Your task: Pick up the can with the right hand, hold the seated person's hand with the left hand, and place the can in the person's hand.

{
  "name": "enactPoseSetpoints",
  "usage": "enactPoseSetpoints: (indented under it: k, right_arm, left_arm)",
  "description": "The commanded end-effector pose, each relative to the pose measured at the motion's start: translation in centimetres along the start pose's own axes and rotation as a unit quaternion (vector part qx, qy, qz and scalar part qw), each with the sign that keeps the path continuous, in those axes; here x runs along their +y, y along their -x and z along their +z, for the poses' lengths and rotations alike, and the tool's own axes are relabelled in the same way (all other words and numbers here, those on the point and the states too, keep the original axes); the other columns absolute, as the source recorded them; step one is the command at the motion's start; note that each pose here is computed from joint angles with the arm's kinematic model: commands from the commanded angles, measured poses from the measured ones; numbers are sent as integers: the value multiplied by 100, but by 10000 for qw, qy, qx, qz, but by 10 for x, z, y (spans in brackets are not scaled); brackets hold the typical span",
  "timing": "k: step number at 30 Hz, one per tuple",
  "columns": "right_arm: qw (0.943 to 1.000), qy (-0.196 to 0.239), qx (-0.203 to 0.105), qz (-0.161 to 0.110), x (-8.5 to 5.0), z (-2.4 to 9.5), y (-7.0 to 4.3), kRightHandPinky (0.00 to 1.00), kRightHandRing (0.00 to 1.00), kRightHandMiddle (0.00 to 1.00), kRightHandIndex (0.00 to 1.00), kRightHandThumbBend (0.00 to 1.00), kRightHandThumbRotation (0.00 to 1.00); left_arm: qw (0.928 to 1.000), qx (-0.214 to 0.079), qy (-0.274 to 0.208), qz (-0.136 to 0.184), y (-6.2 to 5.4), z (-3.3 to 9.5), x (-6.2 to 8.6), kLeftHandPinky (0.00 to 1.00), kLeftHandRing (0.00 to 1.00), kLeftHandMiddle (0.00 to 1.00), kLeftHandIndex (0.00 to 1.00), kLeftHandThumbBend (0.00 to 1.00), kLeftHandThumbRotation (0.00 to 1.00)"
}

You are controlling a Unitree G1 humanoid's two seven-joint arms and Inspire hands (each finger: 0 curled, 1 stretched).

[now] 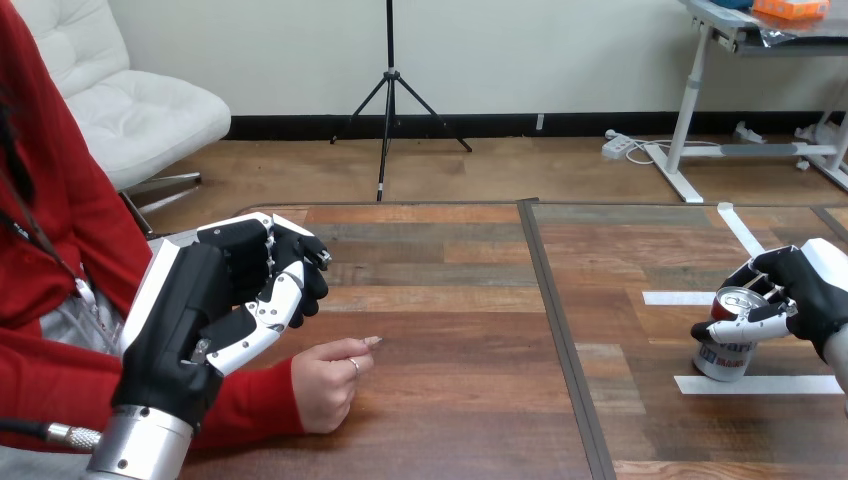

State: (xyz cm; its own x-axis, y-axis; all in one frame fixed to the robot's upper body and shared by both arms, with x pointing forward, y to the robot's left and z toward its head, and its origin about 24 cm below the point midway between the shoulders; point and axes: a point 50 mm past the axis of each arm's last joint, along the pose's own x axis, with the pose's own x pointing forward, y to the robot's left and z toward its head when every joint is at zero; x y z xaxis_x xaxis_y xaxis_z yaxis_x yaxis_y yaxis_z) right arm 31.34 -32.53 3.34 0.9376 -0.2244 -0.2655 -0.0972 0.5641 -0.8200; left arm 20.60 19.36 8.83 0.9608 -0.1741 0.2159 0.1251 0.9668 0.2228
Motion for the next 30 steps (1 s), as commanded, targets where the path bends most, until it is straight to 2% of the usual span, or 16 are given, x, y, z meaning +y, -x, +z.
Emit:
enactPoseSetpoints:
  k: [1,9,11,14,15,16,17,20,21,24,25,30]
  right_arm:
    - [9983,70,-453,-353,-32,29,-11,44,46,49,49,75,0]
    - [9978,80,-576,-308,-35,32,-11,46,46,49,48,75,0]
    - [9976,77,-624,-306,-36,33,-11,47,46,49,48,76,0]
    - [9968,116,-724,-321,-37,35,-11,47,46,48,48,77,0]
    - [9962,122,-798,-340,-38,37,-10,47,45,48,48,77,0]
    - [9957,123,-845,-353,-38,37,-10,46,45,48,48,78,0]
    - [9954,124,-878,-361,-38,38,-10,46,45,48,48,78,0]
    - [9949,104,-944,-349,-39,40,-10,46,44,48,48,78,0]
    - [9946,98,-980,-342,-40,42,-10,45,44,48,48,79,0]
    - [9936,105,-1073,-337,-41,44,-10,44,44,47,48,78,0]
    - [9932,114,-1109,-341,-41,45,-9,43,43,47,48,78,0]
    - [9905,125,-1327,-325,-43,49,-8,41,41,46,48,78,0]
  left_arm:
    - [9988,-484,-121,22,-13,19,5,25,33,37,37,4,0]
    - [9985,-489,-239,-13,-12,19,4,25,33,37,37,7,0]
    - [9982,-494,-328,-36,-12,20,4,25,33,38,38,11,0]
    - [9959,-558,-707,-99,-11,22,5,26,34,39,38,18,0]
    - [9934,-591,-972,-124,-11,23,5,26,35,39,39,20,0]
    - [9915,-612,-1142,-139,-11,24,5,27,36,40,40,28,0]
    - [9900,-628,-1258,-149,-11,25,5,28,37,41,40,31,0]
    - [9805,-720,-1821,-136,-10,28,6,30,39,43,42,43,0]
    - [9740,-743,-2138,-126,-9,30,6,31,40,43,43,46,0]
    - [9597,-784,-2697,-112,-7,33,7,33,43,46,45,58,0]
    - [9560,-796,-2820,-109,-7,34,7,35,46,49,47,65,1]
    - [9430,-804,-3227,-125,-5,37,6,39,51,54,52,81,4]
